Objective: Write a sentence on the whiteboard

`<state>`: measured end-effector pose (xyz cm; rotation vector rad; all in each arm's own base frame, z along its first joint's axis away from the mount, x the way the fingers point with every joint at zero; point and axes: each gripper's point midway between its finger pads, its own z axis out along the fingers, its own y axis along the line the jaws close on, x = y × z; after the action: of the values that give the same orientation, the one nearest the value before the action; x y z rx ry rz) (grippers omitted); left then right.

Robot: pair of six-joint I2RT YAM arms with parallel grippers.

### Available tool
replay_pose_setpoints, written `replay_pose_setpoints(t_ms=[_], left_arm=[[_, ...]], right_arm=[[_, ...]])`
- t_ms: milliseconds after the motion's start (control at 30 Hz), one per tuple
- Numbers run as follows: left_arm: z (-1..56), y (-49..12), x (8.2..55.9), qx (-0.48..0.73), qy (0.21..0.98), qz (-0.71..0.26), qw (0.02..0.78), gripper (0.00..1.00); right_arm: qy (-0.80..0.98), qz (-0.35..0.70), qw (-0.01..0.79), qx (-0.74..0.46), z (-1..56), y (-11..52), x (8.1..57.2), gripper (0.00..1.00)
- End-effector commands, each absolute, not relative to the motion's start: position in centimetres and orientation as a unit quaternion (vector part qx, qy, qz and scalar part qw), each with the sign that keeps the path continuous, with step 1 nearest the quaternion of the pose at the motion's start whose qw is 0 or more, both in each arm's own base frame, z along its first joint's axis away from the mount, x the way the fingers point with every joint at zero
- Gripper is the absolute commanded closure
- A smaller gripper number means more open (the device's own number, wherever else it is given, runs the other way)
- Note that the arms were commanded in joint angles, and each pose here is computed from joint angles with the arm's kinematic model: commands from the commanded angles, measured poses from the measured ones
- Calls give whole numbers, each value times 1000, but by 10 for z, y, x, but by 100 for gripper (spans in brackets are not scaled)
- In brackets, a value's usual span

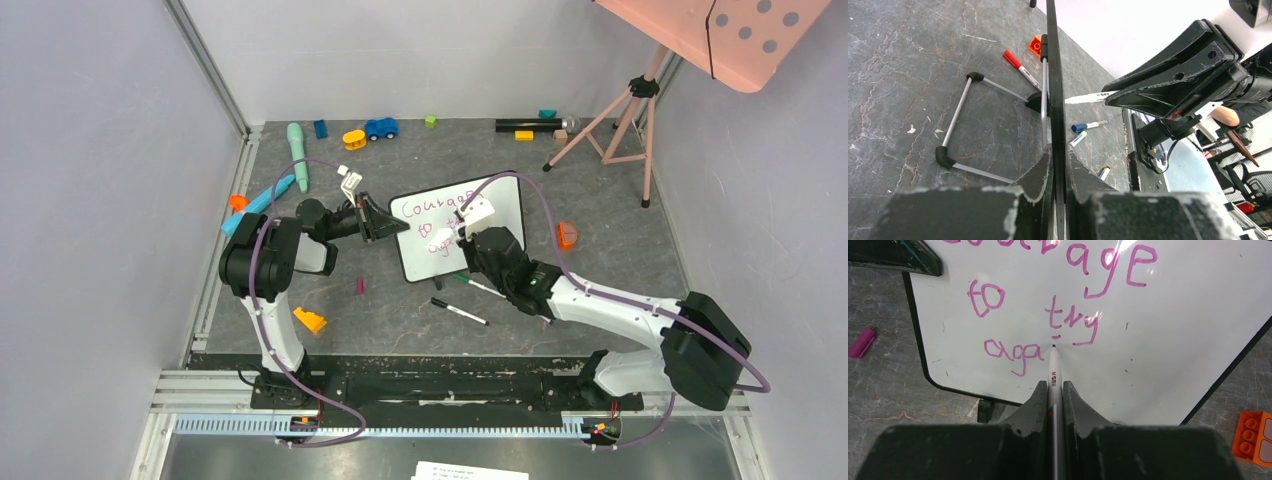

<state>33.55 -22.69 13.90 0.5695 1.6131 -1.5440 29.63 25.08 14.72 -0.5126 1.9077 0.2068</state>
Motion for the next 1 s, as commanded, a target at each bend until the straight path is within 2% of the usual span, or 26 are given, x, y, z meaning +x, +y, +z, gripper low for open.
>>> replay_pose_setpoints(t_ms=[0,967], left_arm=[[168,-228,329,271,602,-607,442,98],[168,-228,328,271,602,-607,442,98]], right_arm=[[801,87,557,-204,152,252,303,100],[815,92,533,-209,128,245,291,100]])
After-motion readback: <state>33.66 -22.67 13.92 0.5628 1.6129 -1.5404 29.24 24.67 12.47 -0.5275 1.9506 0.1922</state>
